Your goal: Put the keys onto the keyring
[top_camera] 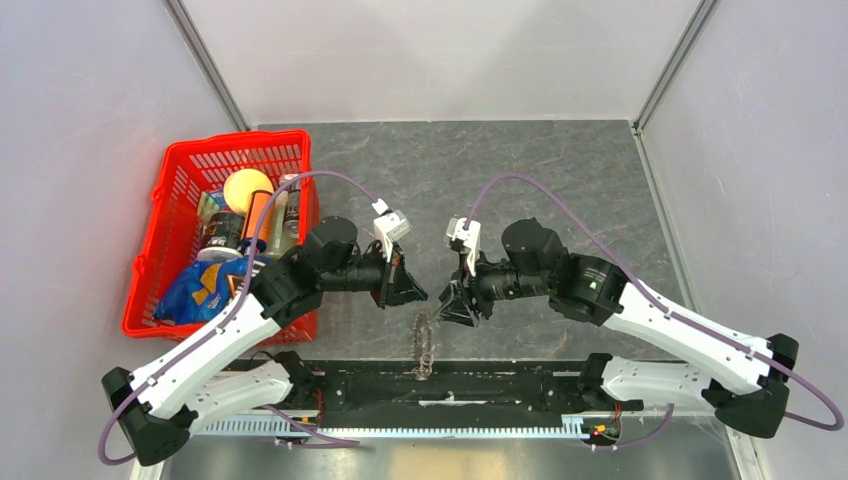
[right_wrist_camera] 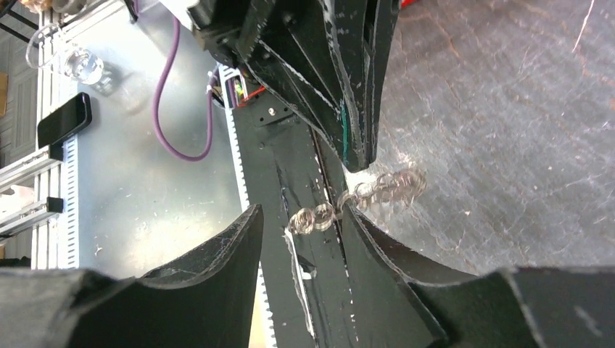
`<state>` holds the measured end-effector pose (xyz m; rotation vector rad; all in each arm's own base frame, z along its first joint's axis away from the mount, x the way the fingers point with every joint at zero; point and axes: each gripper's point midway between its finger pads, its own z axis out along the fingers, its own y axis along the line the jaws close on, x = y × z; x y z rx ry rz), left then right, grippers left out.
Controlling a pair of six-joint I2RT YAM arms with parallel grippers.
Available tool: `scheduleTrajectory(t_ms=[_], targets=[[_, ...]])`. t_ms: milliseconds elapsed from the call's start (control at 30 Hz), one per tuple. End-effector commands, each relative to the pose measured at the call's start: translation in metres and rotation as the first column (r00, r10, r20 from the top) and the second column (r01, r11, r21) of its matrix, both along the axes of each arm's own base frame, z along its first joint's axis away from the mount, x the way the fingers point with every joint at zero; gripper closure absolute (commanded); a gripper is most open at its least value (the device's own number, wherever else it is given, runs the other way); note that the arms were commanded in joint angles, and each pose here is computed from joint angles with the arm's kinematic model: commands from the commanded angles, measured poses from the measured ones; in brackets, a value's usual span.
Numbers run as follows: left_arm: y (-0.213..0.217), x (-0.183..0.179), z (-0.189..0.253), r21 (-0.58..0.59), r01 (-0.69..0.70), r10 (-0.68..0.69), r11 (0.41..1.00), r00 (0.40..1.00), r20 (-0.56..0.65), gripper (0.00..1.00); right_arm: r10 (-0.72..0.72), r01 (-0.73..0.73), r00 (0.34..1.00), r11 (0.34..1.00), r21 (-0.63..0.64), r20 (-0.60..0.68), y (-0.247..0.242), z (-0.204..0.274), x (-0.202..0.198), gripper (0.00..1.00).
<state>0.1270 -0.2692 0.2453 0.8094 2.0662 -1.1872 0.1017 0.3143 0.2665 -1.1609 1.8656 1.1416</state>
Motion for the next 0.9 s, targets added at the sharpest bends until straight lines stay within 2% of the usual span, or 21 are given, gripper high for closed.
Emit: scheduleTrajectory(t_ms=[0,333,433,667,733,867], targets=[[-0.004,-0.009,0.029,-0.07,0.075,-0.07,0.995,0.995,0.07,0.98,0.03,-0.039,0.994,0.996,0.085,0.102,-0.003,0.04,-0.003,0.48],[-0.001,0.002,0.001,-0.005,0.009,-0.009,1.0,0.999,0.034,0.98,-0.119,0.12,0.993,0.992,-0.036,0.01,-0.016,-0.009,0.011,0.45],[-0.002,0.007,-0.009,0.023,-0.013,0.013,1.0,1.0,0.014,0.98,-0.166,0.165,0.986,0.985,-0.039,-0.008,-0.023,-0.014,0.011,0.44],[-0.01,0.013,-0.037,0.072,-0.03,0.036,0.997,0.996,-0.077,0.97,-0.362,0.357,0.931,0.93,-0.09,-0.045,-0.051,-0.034,0.023,0.4],[-0.012,0.014,-0.042,0.076,-0.038,0.045,0.996,0.995,-0.092,0.94,-0.412,0.403,0.909,0.907,-0.117,-0.061,-0.057,-0.043,0.025,0.38],[-0.014,0.019,-0.05,0.092,-0.063,0.073,0.994,0.991,-0.111,0.78,-0.484,0.466,0.871,0.87,-0.163,-0.09,-0.065,-0.06,0.028,0.36]])
